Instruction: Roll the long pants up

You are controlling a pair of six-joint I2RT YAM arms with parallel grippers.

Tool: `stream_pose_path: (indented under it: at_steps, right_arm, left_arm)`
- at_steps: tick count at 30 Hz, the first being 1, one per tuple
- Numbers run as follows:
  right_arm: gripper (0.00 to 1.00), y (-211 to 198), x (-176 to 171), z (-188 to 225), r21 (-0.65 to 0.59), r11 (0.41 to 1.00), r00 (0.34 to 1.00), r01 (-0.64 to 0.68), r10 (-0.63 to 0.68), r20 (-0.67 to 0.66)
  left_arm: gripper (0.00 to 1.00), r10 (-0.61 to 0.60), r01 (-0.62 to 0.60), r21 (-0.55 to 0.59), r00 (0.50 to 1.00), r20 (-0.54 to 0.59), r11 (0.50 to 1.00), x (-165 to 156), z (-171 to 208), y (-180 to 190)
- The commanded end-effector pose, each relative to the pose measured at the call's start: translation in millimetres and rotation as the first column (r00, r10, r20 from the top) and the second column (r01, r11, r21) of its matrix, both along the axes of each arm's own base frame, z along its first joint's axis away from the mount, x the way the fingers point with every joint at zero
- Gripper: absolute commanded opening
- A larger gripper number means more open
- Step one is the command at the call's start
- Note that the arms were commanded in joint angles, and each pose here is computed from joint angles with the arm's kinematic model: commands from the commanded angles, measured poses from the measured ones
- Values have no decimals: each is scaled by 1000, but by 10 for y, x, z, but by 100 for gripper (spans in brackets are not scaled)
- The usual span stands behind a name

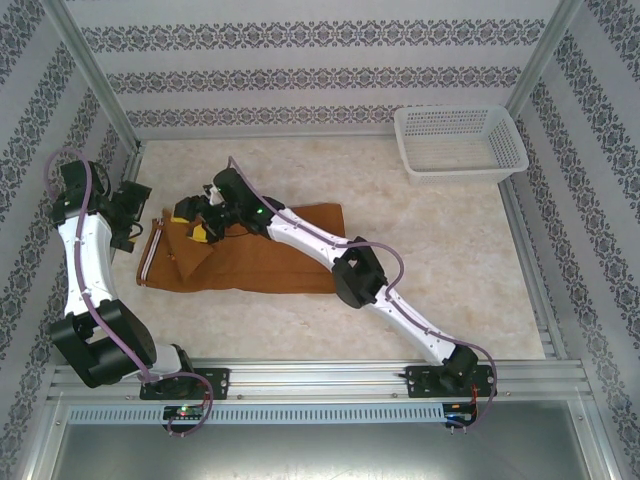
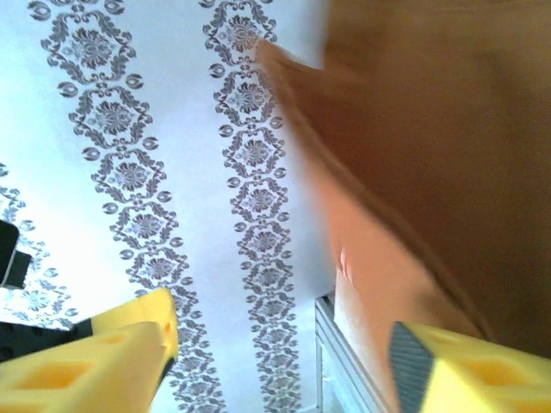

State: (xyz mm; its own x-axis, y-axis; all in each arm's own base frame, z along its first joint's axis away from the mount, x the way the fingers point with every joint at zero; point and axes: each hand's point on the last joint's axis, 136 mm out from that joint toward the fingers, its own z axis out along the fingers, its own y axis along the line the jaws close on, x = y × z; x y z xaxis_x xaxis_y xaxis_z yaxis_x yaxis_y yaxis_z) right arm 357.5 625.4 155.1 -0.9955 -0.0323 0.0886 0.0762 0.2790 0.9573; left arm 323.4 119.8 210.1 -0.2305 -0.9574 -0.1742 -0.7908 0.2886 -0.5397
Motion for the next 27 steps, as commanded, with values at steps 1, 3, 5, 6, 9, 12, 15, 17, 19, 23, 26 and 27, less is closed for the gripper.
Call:
stream_pose_path:
  at_steps: [1, 3, 5, 6, 9, 12, 15, 17, 19, 23, 26, 27]
  right_arm:
    - [85, 56, 41, 369, 98, 995, 998, 6, -12, 63]
    - [85, -7, 57, 389, 78, 997, 996, -7, 0, 84]
    - [82, -83, 67, 438, 59, 998, 994, -19, 13, 111]
    - [75, -131, 66, 495, 54, 998, 990, -32, 24, 136]
    - [11, -366, 55, 573, -24, 998, 973, -66, 70, 221]
    - [0, -850, 83, 541, -218, 974, 934, -68, 139, 330]
    - [0, -1558, 192, 347, -466, 885, 891, -6, 216, 399]
    - [0, -1979, 243, 177, -566, 824, 886, 18, 250, 391]
    - [0, -2352, 279, -12, -618, 786, 904, 21, 249, 348]
    - [0, -2867, 272, -339, -685, 729, 925, 14, 251, 287]
    - [0, -3000, 231, -518, -703, 711, 927, -3, 265, 264]
    - [0, -3014, 221, -584, -710, 704, 925, -11, 277, 260]
  left_arm:
    - [100, -13, 12, -13, 1000, -8, 1000, -101, 5, -78]
    - [100, -11, 11, -16, 1000, 5, 1000, -97, 30, -88]
    - [100, -14, 14, -27, 1000, 16, 1000, -90, 37, -113]
    - [99, -20, 21, -40, 999, 28, 999, -74, 43, -139]
    - [59, -31, 35, -77, 998, 52, 996, -63, 25, -256]
    - [0, -47, 51, -88, 998, 39, 995, -111, -50, -407]
    - [0, -71, 70, -106, 997, -2, 992, -179, -202, -628]
    - [0, -94, 92, -119, 996, -9, 989, -191, -344, -829]
    - [0, -108, 104, -126, 994, -18, 986, -188, -507, -1029]
    - [0, -138, 133, -113, 990, -38, 985, -62, -859, -1310]
    - [0, -145, 138, -80, 984, -101, 987, 61, -1114, -1357]
    - [0, -153, 146, -62, 981, -123, 987, 112, -1164, -1358]
